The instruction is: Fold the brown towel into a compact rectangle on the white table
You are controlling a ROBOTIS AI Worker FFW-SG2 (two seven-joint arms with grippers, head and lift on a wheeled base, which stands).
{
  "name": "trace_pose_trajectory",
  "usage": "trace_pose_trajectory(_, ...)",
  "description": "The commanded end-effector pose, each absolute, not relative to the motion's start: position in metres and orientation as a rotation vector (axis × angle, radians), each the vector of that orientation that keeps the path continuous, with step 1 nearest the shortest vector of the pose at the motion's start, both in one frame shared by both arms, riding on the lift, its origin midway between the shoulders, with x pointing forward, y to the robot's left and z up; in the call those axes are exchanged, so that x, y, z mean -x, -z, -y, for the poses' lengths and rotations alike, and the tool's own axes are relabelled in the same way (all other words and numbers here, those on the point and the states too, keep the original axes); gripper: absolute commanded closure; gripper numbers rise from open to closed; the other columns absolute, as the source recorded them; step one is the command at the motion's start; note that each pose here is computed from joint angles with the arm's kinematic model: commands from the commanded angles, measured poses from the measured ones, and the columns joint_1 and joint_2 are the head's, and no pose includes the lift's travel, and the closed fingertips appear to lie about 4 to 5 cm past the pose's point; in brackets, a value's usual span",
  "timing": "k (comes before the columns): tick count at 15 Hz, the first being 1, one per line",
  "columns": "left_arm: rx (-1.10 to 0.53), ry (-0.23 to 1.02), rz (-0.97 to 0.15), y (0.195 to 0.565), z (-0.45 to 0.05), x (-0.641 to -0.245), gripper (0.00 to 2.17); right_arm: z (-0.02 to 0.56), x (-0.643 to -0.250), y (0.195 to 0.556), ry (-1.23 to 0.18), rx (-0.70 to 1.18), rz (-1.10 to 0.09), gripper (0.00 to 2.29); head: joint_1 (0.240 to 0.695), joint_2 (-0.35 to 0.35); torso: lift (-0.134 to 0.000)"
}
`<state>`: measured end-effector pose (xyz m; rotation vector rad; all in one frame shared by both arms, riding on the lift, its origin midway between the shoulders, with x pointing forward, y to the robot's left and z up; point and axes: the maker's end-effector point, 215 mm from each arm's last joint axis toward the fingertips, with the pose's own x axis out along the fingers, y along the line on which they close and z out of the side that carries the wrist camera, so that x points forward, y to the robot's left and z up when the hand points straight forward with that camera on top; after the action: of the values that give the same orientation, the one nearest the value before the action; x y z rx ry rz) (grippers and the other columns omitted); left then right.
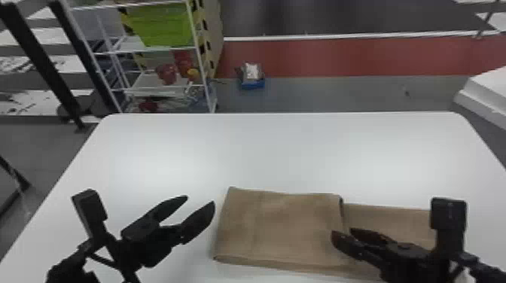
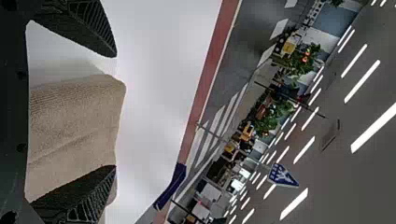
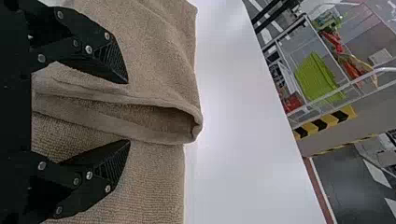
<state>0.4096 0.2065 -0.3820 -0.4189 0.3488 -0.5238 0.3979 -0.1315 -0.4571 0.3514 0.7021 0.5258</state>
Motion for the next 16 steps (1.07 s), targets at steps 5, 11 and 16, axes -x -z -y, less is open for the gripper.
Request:
trace_pose_trajectory(5,0.422,0.524,-0.350,0.381,-0.206,-0.405,0.03,0.120,-0.395,0.456,-0.558,-0.377,-0.712,0.82,0.695,0.111,-0.124)
trace_pose_trajectory(11,0.415,0.531,-0.346,0.378,-0.203,-0.401,0.03,0.116,-0.395,0.445,-0.582,-0.390,-0.690,1.30,0.695,0.124,-0.124)
trace_pose_trajectory(16,0.425,0.548,-0.359,0.376,-0.196,-0.391,0.03,0.088,-0.392,0.414,-0.682,-0.451,-0.622,1.30,0.695,0.133,-0.124)
